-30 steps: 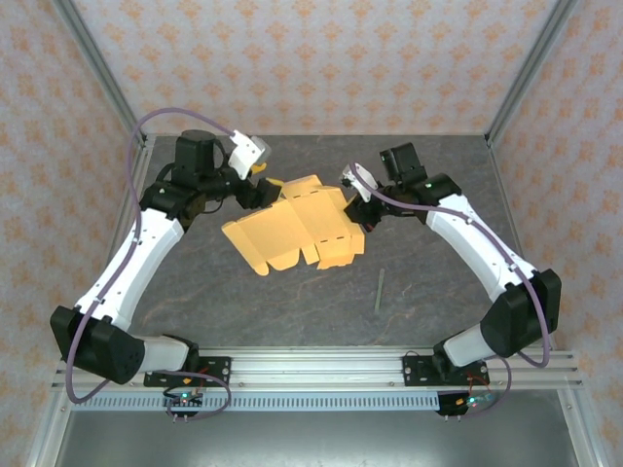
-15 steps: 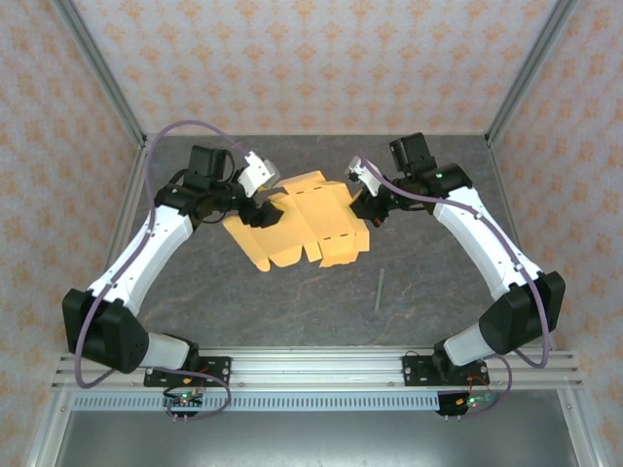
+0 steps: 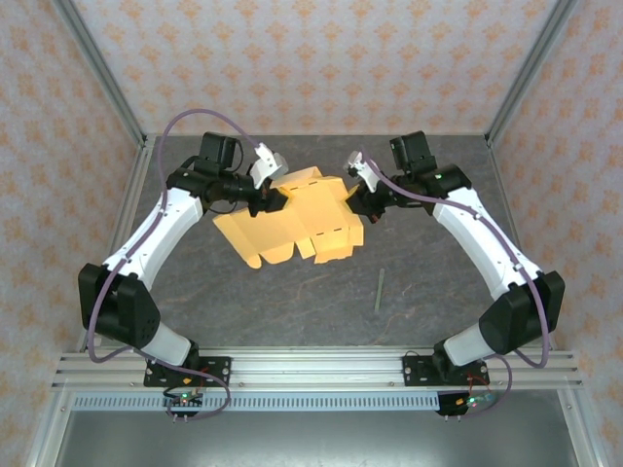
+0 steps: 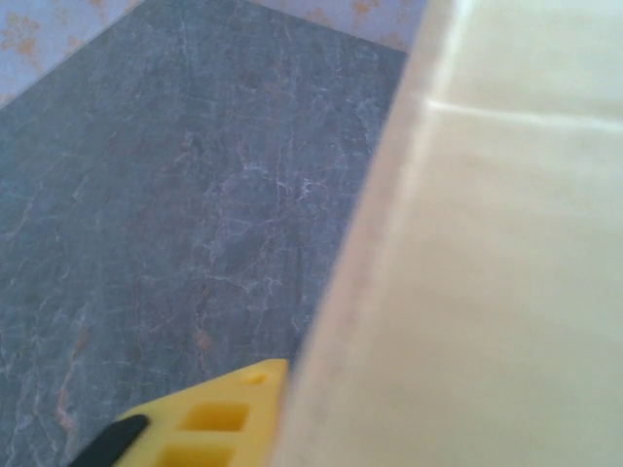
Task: Fold the paper box
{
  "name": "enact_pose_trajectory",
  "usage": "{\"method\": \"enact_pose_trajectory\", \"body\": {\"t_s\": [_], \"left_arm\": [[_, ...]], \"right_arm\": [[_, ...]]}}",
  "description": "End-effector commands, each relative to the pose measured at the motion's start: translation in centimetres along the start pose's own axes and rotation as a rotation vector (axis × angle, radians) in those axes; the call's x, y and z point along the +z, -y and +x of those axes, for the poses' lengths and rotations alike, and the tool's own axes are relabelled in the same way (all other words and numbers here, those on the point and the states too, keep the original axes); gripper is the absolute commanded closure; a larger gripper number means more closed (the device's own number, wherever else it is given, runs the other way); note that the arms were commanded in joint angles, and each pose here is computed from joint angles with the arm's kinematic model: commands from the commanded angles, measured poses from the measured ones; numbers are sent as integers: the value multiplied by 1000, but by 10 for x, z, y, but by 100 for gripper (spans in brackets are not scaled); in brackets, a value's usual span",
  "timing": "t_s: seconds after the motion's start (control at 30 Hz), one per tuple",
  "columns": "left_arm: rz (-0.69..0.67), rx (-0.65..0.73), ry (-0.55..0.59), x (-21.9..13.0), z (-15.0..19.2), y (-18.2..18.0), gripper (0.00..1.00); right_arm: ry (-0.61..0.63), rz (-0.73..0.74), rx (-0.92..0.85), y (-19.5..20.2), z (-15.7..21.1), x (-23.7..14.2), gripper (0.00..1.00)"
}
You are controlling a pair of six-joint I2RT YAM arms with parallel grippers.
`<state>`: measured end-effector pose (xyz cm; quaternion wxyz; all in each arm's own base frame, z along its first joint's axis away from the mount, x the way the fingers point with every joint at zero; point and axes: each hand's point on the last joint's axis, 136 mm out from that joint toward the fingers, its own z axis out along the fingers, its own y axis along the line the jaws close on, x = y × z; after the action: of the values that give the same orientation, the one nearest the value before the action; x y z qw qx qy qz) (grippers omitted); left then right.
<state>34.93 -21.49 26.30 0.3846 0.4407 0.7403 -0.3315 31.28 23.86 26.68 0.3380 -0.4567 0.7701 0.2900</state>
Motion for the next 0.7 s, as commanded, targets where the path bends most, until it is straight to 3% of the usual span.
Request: {"method": "enact_pose_trajectory", "body": {"t_s": [0.0,0.27,0.5,0.67], "left_arm": [[20,-57,41,-4,-13,2,86],[-21,-244,81,-3,-29,-13,92],[-95,-434,102,9,-28,-43,91],[-125,-468,89,11,-25,-52,87]], "right_arm": [[101,125,-19,12,-24,-4,100],[140,578,-15,49,-23,-4,100],[129,888,-2,58,-26,7,100],[54,943,-13,60,-19,19,100]]}}
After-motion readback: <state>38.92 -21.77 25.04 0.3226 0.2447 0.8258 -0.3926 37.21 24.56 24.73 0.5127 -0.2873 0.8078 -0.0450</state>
